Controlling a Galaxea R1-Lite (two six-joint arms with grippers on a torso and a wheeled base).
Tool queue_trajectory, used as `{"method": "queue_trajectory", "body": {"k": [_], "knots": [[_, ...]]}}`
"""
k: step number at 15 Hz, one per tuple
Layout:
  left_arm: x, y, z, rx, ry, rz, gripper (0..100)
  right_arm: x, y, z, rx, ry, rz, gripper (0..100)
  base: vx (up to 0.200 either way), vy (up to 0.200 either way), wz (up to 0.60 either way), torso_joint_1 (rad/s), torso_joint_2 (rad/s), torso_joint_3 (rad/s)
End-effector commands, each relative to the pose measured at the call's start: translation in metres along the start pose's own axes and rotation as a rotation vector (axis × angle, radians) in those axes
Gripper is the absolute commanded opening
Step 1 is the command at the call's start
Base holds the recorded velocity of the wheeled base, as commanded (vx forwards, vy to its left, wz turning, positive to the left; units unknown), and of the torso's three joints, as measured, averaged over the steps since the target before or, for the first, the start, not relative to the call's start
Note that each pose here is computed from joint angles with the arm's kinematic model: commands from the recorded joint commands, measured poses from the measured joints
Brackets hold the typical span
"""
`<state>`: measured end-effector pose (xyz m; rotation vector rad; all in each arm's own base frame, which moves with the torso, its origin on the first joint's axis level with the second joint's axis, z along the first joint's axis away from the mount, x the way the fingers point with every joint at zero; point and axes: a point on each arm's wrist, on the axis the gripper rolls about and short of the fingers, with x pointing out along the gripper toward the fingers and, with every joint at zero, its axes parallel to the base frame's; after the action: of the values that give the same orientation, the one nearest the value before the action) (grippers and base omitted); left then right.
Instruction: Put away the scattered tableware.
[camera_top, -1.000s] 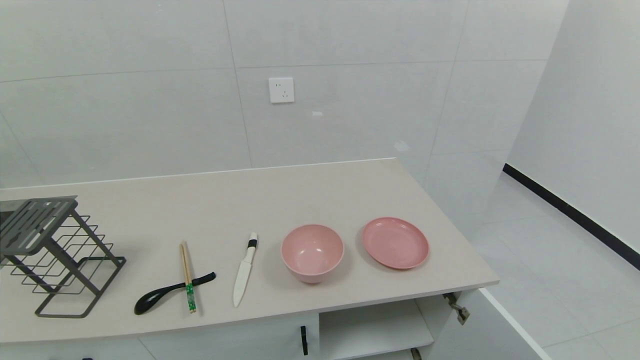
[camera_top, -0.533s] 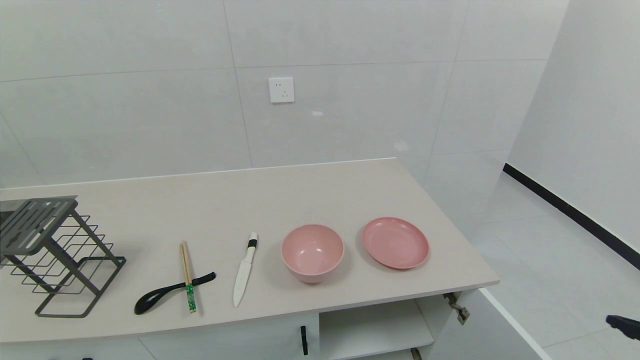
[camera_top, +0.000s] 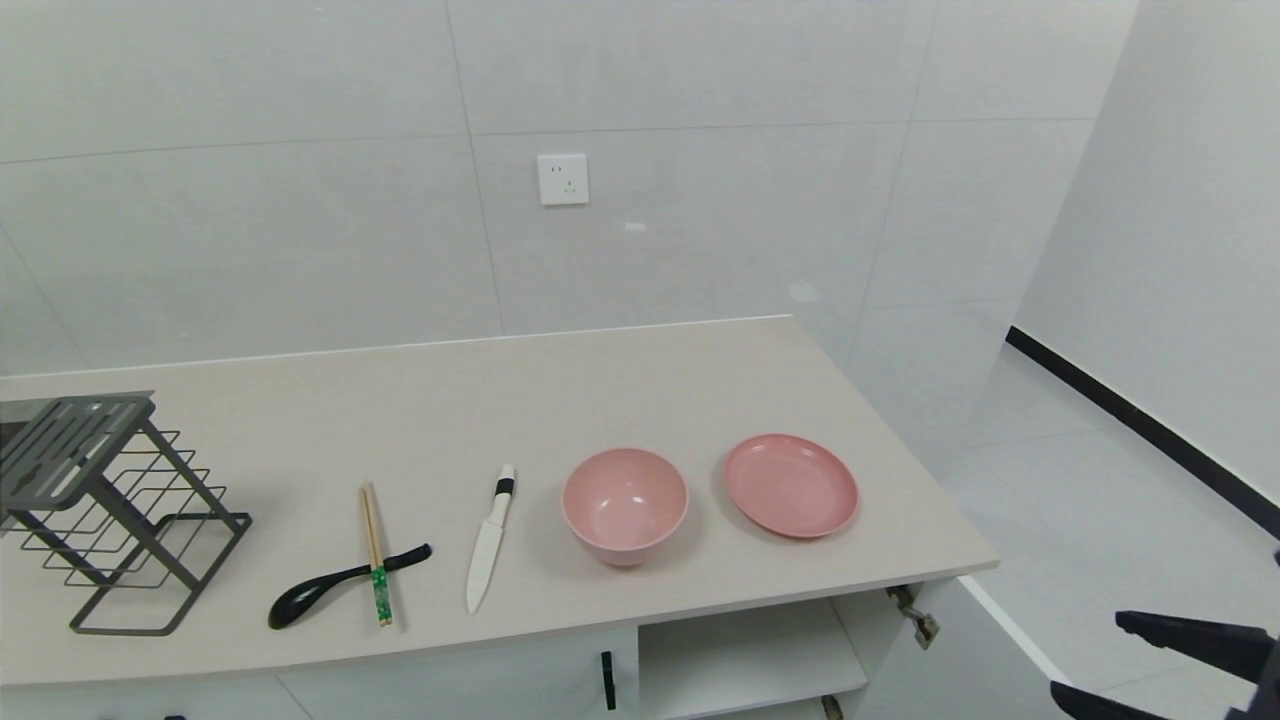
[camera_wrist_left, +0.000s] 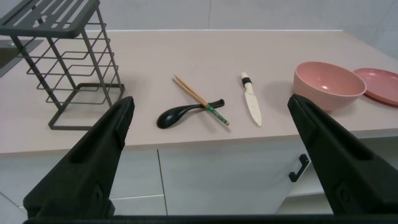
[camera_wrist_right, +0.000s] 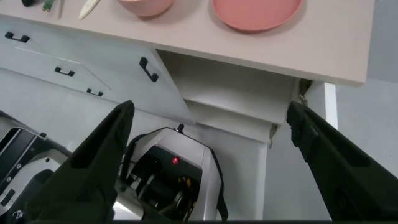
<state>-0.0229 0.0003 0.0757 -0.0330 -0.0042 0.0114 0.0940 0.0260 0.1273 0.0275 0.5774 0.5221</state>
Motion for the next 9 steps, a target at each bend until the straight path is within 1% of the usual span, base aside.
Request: {"method": "queue_trajectory", "body": {"k": [1,4,9], "knots": [[0.000,0.000,0.000,-0.001,-0.001,0.001,100,0.043,-0.015,0.007,0.023,0.101,0.003,100,0.000,0.000,0.00,0.000,0.00,0.000],[0.000,0.000,0.000,-0.001,-0.001,0.001,100,0.068,-0.024,0.013,-0.028,0.104,0.003,100,0.000,0.000,0.00,0.000,0.00,0.000],[0.000,0.000,0.000,-0.001,0.001,0.001,100,0.097,-0.034,0.023,-0.026,0.112,0.002,100,0.000,0.000,0.00,0.000,0.00,0.000]]}}
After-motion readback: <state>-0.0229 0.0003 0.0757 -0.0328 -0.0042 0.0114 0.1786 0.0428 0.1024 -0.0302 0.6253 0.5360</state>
